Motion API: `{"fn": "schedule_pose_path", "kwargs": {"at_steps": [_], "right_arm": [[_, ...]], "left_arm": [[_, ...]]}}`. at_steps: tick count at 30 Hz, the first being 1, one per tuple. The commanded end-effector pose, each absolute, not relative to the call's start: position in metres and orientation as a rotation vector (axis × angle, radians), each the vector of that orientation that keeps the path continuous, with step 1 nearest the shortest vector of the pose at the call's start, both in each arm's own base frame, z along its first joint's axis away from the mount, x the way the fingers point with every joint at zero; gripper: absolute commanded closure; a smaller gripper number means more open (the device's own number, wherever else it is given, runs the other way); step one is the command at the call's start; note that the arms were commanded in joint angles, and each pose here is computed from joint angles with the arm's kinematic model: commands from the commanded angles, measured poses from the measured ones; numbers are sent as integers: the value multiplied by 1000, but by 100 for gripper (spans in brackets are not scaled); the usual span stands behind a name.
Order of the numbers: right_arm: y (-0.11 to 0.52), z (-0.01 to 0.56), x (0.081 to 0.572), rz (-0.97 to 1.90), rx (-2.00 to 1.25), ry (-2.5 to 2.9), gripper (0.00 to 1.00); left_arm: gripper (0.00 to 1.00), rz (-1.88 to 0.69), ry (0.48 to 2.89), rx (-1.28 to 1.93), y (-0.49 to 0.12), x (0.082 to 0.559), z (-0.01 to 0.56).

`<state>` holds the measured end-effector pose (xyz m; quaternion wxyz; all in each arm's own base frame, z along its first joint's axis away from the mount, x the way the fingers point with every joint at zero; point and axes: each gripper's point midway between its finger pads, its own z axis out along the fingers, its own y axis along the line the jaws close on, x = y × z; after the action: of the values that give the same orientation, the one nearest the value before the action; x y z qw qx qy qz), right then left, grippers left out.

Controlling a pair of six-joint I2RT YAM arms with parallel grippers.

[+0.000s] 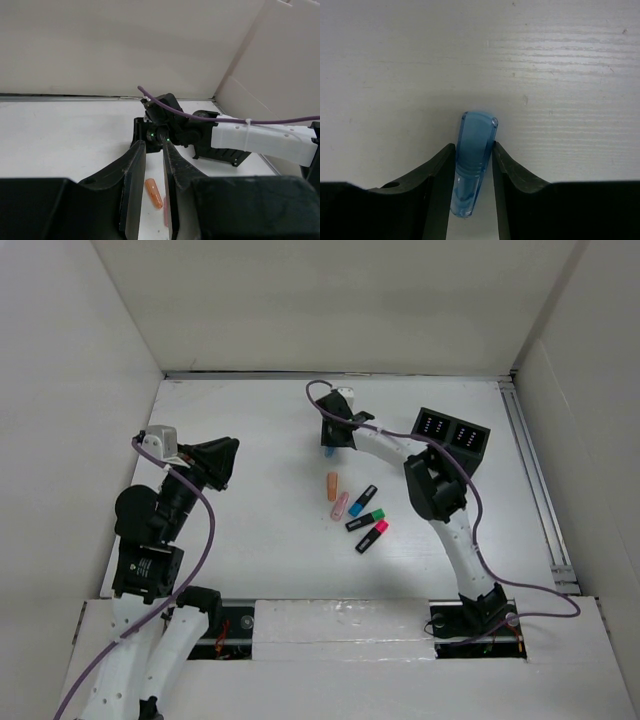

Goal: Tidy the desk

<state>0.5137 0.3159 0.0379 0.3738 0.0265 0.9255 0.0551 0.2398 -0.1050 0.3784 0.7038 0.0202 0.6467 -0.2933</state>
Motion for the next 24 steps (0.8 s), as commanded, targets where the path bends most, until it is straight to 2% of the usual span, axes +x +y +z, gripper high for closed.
{"fn": "schedule_pose_path", "kwargs": {"at_steps": [1,3,7,10,14,16,19,23,24], "right_arm": [[297,32,495,76,-5,2416,62],[284,22,473,30,-56,2422,65],[277,29,464,7,-70,2397,63],[271,36,466,1,-74,2384,42],[271,40,473,1,-86,2388,35],[269,38,477,2,-93,2392,35],[274,33,476,22,-115,2420,41],[270,28,479,21,-100,2419,56],[272,29,480,27,-101,2420,58]], "left_arm": [[83,-668,1375,66,-107,235,392],[83,-665,1384,62,-107,238,390],[82,-680,1387,73,-110,238,390],[83,-674,1399,66,-109,241,387],[82,-666,1398,61,-108,242,387],[83,-658,1401,56,-107,242,386],[83,-658,1395,59,-107,241,388],[82,-657,1403,59,-107,243,386],[83,-659,1401,62,-107,242,386]]}}
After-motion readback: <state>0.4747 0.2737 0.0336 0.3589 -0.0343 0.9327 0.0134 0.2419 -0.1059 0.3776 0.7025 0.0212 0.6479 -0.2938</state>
